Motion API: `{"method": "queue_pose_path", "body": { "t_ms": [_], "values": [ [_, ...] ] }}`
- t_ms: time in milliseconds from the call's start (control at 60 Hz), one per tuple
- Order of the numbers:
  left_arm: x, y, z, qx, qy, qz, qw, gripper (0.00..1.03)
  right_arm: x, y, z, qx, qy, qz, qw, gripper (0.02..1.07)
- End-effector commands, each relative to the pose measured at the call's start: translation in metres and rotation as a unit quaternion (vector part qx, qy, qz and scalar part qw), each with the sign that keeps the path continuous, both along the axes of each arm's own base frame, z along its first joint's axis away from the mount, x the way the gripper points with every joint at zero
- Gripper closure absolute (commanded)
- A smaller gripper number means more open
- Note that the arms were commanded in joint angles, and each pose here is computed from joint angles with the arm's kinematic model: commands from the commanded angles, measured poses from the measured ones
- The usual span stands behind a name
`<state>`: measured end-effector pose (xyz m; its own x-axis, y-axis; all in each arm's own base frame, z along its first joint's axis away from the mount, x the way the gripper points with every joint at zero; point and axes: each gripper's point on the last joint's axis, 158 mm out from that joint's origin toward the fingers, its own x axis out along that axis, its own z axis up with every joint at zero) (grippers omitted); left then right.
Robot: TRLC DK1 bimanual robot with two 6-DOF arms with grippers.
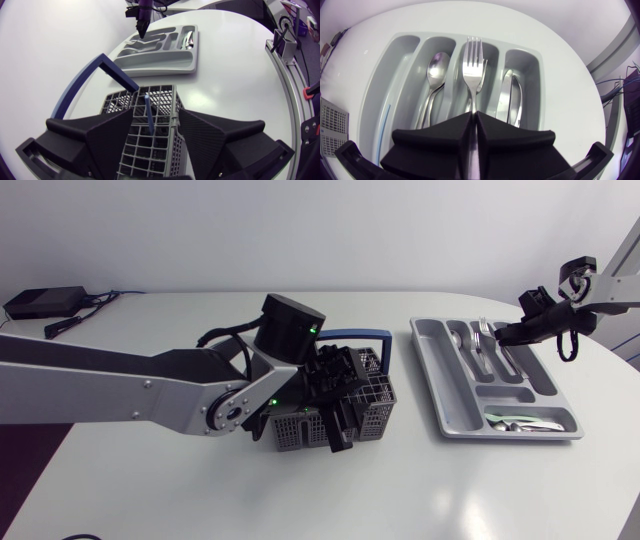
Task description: Unload the cutlery basket into the drawer organizer.
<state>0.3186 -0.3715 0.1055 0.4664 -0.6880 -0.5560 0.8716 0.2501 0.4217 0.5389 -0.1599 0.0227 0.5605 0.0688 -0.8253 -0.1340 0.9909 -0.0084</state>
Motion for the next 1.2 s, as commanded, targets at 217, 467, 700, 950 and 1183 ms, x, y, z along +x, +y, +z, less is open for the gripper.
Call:
{"method": "queue_pose_path", "body": {
  "t_ms": [217,467,700,950,1183],
  "values": [
    [-0.001,0.004,0.003,-0.001,-0.008,0.001,1.000,0.40,0.004,0.010,-0.027,0.008,0.049,-0.027,0.998,1.01],
    [-0.001,0.005,0.003,-0.001,-0.008,0.002,1.000,0.40,0.007,0.025,-0.037,0.008,0.074,-0.029,0.997,1.01],
    [-0.002,0.006,0.004,-0.001,-0.008,0.002,1.000,0.40,-0.001,0.035,-0.047,0.011,0.090,-0.024,0.996,0.78],
    [0.000,0.004,0.007,-0.004,-0.014,0.000,1.000,0.39,-0.016,0.037,0.000,0.028,0.020,0.013,0.999,0.44],
    [0.003,0.000,0.009,-0.007,-0.019,-0.001,1.000,0.39,-0.058,0.068,0.036,0.047,-0.044,0.076,0.995,0.43]
  ]
}}
